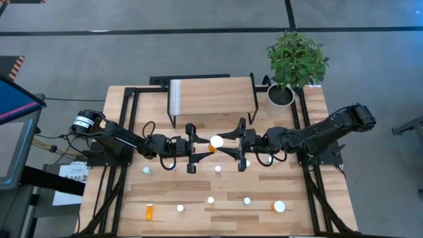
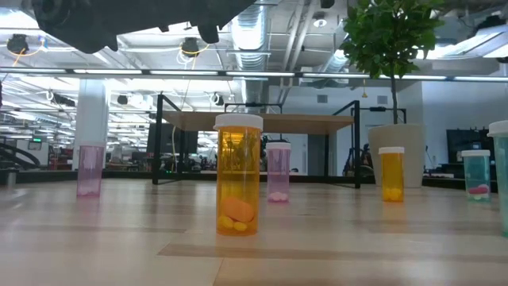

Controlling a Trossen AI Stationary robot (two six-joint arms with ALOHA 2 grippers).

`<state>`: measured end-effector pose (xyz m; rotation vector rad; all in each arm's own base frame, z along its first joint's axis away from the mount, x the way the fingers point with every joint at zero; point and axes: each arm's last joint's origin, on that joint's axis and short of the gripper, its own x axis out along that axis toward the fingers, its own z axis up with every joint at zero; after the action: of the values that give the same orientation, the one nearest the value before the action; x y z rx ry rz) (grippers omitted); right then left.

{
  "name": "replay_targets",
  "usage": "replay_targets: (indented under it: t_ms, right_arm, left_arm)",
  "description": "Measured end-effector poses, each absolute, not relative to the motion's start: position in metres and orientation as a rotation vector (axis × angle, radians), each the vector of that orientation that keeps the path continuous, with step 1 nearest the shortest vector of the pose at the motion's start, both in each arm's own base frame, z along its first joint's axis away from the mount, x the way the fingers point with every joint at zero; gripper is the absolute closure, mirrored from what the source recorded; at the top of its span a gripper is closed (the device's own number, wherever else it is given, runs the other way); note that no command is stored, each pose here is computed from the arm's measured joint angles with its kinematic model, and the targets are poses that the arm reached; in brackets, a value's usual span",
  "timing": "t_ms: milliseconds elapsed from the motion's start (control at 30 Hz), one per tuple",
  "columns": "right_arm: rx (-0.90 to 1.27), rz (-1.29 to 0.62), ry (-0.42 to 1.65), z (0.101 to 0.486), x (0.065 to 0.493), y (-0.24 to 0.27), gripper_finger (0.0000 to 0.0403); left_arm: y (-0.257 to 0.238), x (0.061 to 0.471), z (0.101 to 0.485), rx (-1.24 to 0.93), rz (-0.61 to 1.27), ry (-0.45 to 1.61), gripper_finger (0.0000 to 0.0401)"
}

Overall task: Pick and place medicine bottles onto shelf by color
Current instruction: Put the top large orange pill bottle on the shelf

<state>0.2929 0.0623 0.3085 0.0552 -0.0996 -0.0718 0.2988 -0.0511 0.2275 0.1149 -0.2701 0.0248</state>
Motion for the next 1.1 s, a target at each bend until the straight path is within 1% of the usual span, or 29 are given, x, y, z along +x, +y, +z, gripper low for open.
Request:
replay_targets:
  t_ms: [133,267,567,700,800,900,1100]
  right_arm:
    - [0.052,-0.072,-0.095,0.308,0.293,0.062,0.0198]
    - [0.042,-0.073,-0.091,0.308,0.293,0.062,0.0196]
    - [0.033,-0.086,-0.066,0.305,0.294,0.06,0.0194]
    - [0.03,-0.103,-0.052,0.303,0.295,0.056,0.0196]
    - [0.026,-0.131,-0.041,0.302,0.295,0.055,0.0198]
    - [0.021,-0.143,-0.024,0.3,0.295,0.051,0.0197]
    - [0.023,-0.19,-0.018,0.3,0.298,0.037,0.0195]
  left_arm:
    - [-0.051,0.299,0.227,0.116,0.03,-0.264,0.023]
    - [-0.051,0.299,0.228,0.114,0.037,-0.262,0.0206]
    - [-0.048,0.3,0.223,0.09,0.116,-0.206,0.0124]
    - [-0.046,0.3,0.221,0.092,0.17,-0.179,0.0087]
    - [-0.045,0.297,0.224,0.103,0.227,-0.141,0.0066]
    - [-0.047,0.291,0.227,0.141,0.302,-0.086,0.0057]
    - [-0.049,0.279,0.234,0.199,0.402,0.014,0.0056]
